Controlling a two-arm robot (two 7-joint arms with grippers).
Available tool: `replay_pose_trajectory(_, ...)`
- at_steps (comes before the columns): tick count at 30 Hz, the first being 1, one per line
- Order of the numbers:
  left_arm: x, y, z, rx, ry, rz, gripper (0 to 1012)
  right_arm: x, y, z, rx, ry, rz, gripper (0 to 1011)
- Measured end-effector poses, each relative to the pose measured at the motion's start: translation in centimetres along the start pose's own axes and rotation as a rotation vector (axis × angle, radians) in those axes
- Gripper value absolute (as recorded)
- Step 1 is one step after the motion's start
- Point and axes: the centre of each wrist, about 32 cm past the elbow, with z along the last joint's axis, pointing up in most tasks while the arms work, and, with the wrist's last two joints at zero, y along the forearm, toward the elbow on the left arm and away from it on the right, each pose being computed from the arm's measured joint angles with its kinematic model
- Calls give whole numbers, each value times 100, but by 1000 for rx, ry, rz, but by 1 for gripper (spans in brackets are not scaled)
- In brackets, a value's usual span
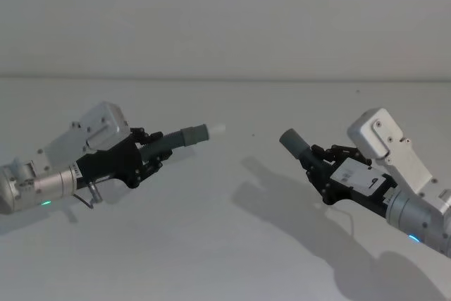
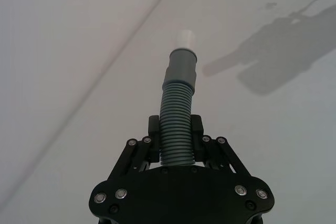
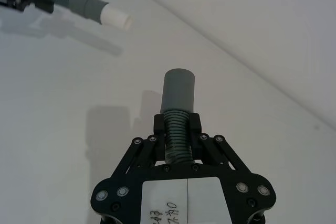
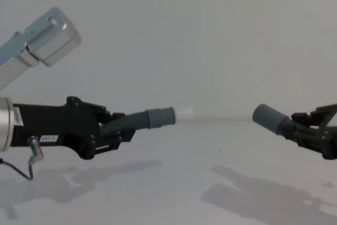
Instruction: Use both hands to pick up one end of the pipe from the table, align the ends, and insert them.
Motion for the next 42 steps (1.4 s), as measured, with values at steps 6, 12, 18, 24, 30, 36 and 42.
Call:
replay_pose_trajectory(6,40,31,18,-40,-107,-10,331,40,0,55,-11,-103,38,253)
replay_pose_trajectory(12,83,60,38,-81,-225,-25,331,74,25,116,-21,-206,84,253)
replay_pose_trajectory(18,129,90,50,-112,-325,-41,331,101,57,172,-31,-293,117,253)
replay_pose_trajectory(24,157,110,59,-129,-383,-53,331,107,86,219,-32,-354,144,253)
replay_pose_trajectory(30,177,123,67,-141,-424,-62,331,102,102,276,-19,-411,166,253)
replay_pose_trajectory(36,190,133,71,-149,-449,-69,331,88,106,340,8,-450,188,253)
replay_pose_trajectory(42,196,138,72,-153,-465,-74,331,76,107,380,24,-469,201,253)
